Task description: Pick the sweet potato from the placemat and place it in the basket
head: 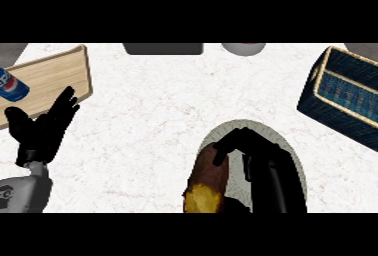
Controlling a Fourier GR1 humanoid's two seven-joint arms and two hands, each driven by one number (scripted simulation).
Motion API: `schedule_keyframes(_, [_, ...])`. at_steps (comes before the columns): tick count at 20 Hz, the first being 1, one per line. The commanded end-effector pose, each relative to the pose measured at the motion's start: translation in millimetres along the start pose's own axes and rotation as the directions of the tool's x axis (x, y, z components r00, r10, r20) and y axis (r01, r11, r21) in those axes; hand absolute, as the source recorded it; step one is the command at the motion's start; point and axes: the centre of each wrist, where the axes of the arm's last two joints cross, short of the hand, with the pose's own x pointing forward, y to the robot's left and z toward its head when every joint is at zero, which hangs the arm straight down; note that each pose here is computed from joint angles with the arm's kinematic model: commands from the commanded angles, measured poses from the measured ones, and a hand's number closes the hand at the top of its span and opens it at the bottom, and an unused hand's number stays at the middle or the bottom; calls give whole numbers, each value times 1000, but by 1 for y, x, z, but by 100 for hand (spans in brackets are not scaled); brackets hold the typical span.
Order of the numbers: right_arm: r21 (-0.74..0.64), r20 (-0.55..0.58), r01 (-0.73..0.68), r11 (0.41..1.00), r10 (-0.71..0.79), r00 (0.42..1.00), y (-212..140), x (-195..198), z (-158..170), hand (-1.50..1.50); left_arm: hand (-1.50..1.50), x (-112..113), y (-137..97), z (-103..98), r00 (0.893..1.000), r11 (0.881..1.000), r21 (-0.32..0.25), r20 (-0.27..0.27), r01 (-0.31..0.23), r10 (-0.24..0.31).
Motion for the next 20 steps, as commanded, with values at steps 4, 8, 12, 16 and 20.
schedule_keyframes(4, [-200,-83,-31,979,14,996,-34,68,-8,150,0,-4,17,-2,1000,1000,-7,-5,13,-13])
schedule_keyframes(8, [-261,-99,-93,961,69,993,-56,92,-32,150,0,0,2,-8,1000,1000,-8,2,12,-12])
schedule_keyframes(12, [-306,-117,-99,947,65,991,-81,100,-69,150,0,-10,-6,4,1000,1000,-15,0,18,-18])
schedule_keyframes(16, [-379,-152,-125,917,71,986,-88,101,-105,150,0,1,-2,-7,1000,1000,-6,5,6,-6])
schedule_keyframes(20, [-415,-226,-201,887,113,968,-112,104,-127,150,0,2,-4,-9,1000,1000,-10,-3,-1,1])
